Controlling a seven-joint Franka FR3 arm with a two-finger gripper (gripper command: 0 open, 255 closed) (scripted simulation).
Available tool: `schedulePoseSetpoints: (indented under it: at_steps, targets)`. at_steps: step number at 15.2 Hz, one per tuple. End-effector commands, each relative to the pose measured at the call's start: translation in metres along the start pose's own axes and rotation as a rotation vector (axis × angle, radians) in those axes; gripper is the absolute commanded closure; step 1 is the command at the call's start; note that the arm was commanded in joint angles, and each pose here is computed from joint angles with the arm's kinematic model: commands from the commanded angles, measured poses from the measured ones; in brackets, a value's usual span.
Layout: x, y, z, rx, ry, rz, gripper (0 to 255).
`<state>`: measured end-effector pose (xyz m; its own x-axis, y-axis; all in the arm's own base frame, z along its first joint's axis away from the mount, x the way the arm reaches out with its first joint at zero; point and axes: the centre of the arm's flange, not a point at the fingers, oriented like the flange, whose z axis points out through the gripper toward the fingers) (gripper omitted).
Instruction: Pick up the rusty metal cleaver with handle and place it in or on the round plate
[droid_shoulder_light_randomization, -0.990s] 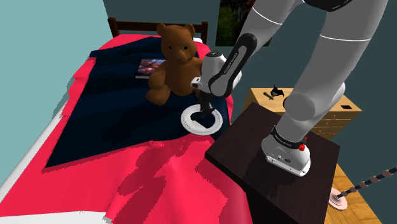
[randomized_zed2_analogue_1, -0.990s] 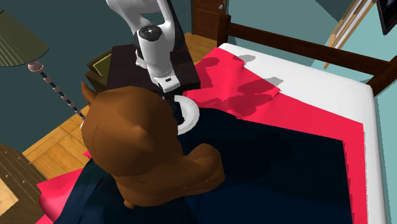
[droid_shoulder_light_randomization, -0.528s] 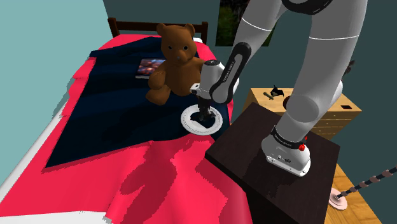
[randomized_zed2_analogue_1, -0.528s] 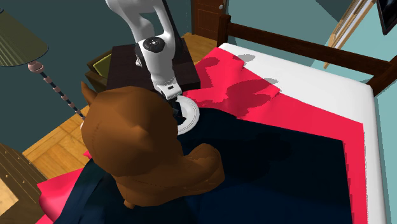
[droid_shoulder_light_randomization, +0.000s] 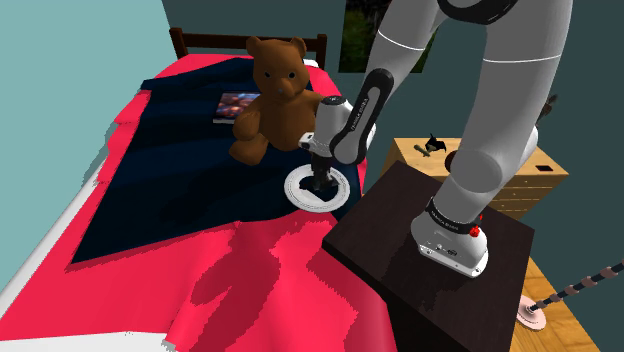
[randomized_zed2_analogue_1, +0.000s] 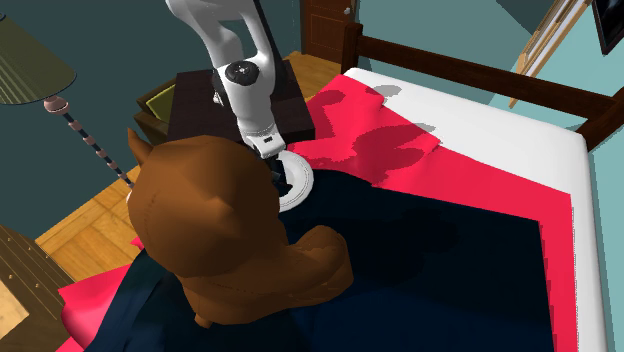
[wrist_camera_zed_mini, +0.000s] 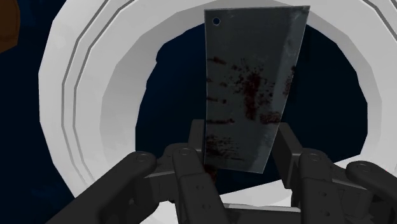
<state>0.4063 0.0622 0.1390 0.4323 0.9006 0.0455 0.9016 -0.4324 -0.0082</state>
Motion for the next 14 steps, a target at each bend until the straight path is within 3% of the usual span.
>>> schedulePoseSetpoints:
  at_steps: [1,6,10,14]
  targets:
    - [0.000,0.000,0.000,0.000,0.000,0.000,0]
    - [0.000,0.000,0.000,0.000,0.000,0.000,0]
    - [0.000,0.000,-0.050,0.000,0.000,0.000,0]
    - [0.000,0.000,-0.050,0.000,0.000,0.000,0]
